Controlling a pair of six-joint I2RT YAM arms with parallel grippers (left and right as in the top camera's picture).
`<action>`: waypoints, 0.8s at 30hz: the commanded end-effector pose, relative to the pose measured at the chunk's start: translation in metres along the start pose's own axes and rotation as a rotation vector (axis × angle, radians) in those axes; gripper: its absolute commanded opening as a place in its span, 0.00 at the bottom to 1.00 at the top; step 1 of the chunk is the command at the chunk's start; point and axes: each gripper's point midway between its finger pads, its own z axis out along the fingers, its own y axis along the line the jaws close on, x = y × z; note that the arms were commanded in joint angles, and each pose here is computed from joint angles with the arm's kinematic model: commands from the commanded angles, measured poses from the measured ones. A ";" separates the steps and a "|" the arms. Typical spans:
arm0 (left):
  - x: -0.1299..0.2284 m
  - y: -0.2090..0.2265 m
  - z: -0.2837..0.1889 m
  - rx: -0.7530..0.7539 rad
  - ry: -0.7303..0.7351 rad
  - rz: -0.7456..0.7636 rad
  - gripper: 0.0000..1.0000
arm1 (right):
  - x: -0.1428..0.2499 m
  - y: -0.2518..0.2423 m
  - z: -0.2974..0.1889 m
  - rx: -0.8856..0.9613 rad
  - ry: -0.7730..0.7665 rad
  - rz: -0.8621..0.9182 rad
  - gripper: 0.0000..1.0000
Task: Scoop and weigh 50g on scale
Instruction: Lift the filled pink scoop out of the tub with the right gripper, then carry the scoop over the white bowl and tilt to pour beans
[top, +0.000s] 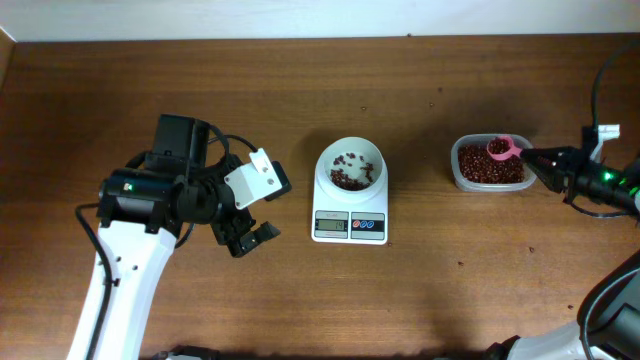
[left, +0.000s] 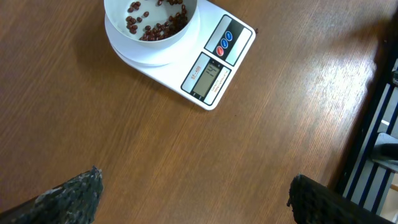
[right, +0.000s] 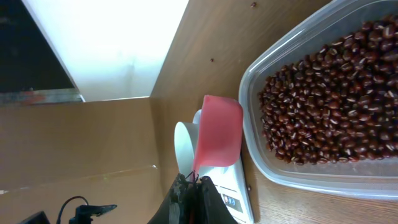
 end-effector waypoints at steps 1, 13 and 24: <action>-0.002 0.000 -0.002 -0.001 -0.006 0.012 0.99 | 0.003 0.012 0.009 -0.044 0.031 -0.029 0.04; -0.002 0.000 -0.002 -0.001 -0.006 0.011 0.99 | 0.063 0.060 0.090 -0.120 0.293 -0.107 0.04; -0.002 0.000 -0.002 -0.001 -0.006 0.012 0.99 | 0.143 0.083 0.163 -0.064 0.518 -0.265 0.04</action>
